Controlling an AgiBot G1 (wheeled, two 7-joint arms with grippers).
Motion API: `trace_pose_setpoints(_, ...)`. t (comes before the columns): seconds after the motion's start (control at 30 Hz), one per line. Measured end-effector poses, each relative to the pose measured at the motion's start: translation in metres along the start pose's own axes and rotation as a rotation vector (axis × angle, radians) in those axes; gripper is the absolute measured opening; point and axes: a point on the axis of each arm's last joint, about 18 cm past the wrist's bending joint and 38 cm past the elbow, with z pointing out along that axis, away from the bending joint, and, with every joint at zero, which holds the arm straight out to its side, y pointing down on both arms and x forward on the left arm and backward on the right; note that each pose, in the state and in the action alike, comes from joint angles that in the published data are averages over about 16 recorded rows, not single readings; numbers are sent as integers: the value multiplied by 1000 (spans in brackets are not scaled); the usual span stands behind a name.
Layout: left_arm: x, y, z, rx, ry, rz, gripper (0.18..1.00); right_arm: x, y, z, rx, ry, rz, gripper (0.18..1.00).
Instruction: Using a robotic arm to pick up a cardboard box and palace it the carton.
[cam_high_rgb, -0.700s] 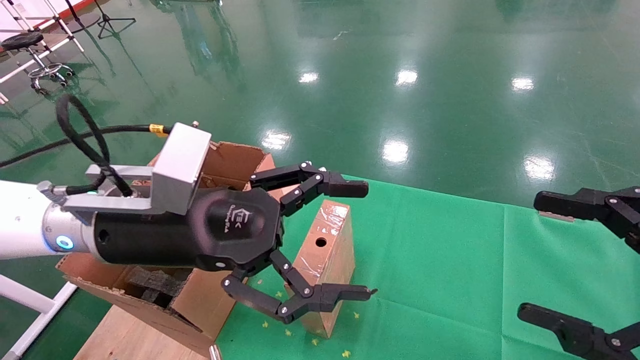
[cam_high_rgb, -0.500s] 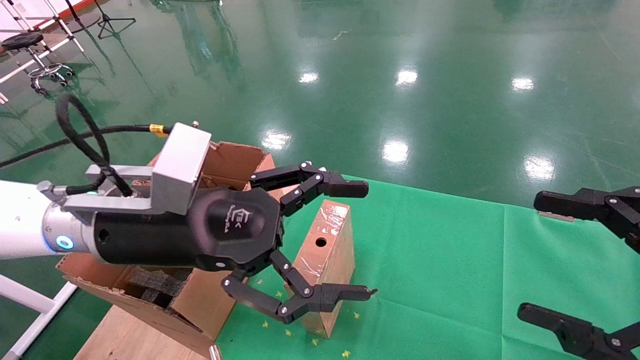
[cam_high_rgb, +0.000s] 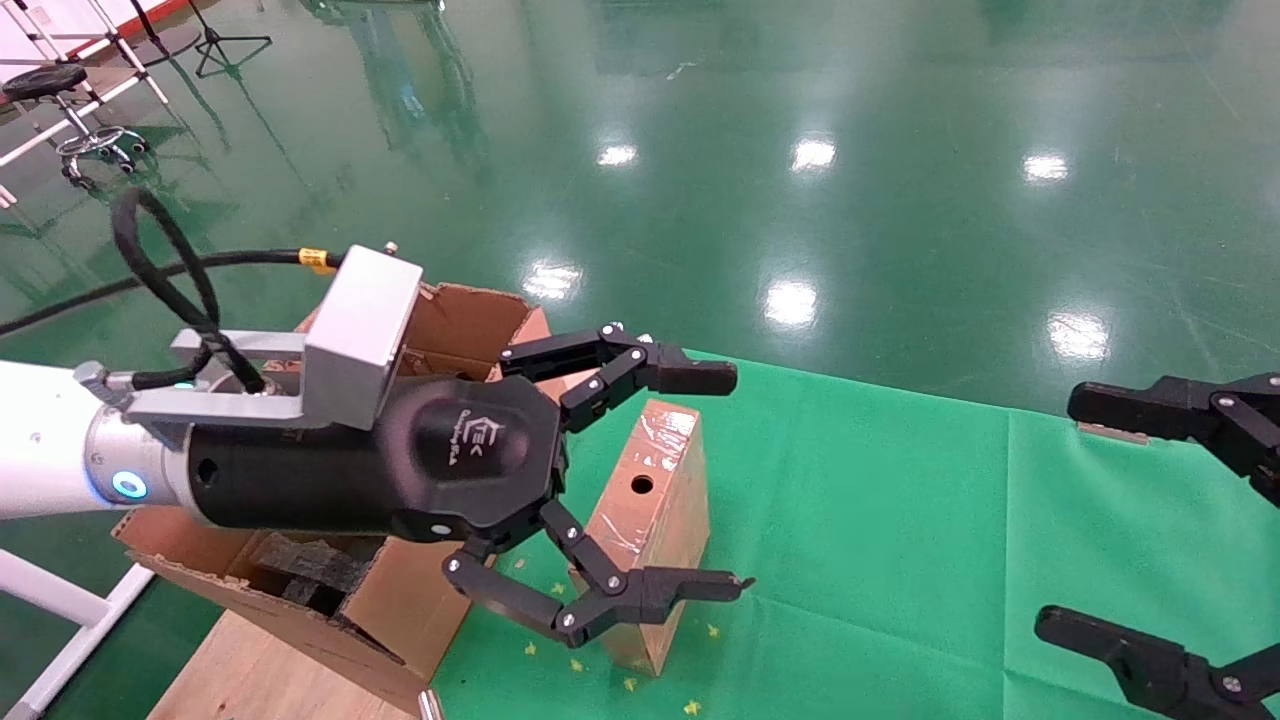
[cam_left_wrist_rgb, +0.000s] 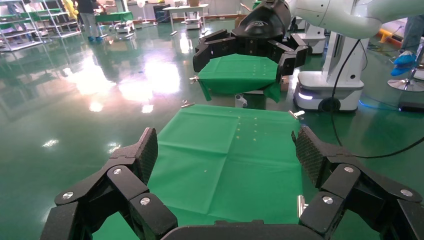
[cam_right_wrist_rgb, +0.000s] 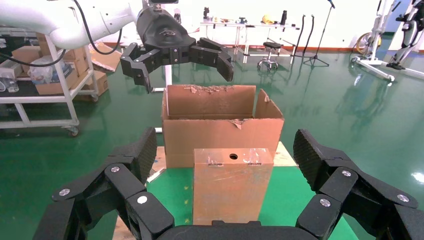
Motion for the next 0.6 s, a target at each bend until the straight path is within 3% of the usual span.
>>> trace_pose_setpoints(0.3,-2,8,-2,-147,0,12,1001,0,0,0,0,0,0,993)
trace_pose_setpoints(0.6,-10,12,-6,-330,-9,43,1001,0,0,0,0,0,0,928)
